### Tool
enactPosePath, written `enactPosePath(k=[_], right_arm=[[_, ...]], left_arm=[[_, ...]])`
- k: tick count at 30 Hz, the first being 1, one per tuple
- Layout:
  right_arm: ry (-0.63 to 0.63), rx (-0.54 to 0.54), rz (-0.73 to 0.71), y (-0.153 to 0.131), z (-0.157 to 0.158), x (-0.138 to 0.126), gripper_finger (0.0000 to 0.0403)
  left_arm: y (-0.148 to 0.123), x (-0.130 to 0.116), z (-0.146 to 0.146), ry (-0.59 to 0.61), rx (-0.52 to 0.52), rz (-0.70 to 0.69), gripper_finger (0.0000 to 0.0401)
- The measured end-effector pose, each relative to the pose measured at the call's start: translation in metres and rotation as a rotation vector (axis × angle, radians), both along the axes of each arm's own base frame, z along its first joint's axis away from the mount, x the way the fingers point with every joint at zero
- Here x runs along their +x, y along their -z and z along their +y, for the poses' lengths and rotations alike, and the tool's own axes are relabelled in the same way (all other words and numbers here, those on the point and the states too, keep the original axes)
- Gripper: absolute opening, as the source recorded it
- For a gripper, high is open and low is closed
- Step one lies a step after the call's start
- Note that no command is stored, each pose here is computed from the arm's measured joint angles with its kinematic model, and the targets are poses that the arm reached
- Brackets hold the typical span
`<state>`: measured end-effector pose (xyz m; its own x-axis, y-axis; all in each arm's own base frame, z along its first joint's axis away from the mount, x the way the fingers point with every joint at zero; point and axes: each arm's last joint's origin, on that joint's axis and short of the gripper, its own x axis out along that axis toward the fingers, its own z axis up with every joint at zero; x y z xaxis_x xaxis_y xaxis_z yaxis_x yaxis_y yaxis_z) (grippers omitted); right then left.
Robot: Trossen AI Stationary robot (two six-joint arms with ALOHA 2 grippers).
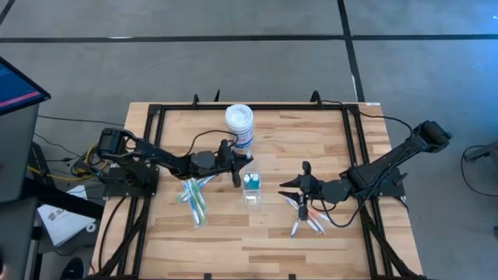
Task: Pick & Place toothbrushing station
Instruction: Put the right blue mouthwash into the Transparent organizer
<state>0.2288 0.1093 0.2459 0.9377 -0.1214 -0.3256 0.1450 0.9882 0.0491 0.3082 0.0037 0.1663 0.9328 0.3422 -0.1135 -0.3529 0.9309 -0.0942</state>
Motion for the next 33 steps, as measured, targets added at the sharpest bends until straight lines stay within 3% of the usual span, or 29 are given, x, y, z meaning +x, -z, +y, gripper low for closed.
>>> enactPosePath(k=[11, 27, 33], right_arm=[[0.001, -0.013, 0.025, 0.0068, 0.0018, 0.0033, 0.0098], [0.0, -0.012, 0.02, 0.006, 0.0017, 0.0032, 0.0098], [0.0, -0.012, 0.02, 0.006, 0.0017, 0.0032, 0.0098]], left_arm=[[0.003, 0.0009, -0.0003, 0.008, -0.033, -0.005, 0.0048], [0.0032, 0.0011, -0.0008, 0.023, -0.052, -0.009, 0.0048], [0.0032, 0.0011, -0.0008, 0.022, -0.056, -0.01, 0.0074]])
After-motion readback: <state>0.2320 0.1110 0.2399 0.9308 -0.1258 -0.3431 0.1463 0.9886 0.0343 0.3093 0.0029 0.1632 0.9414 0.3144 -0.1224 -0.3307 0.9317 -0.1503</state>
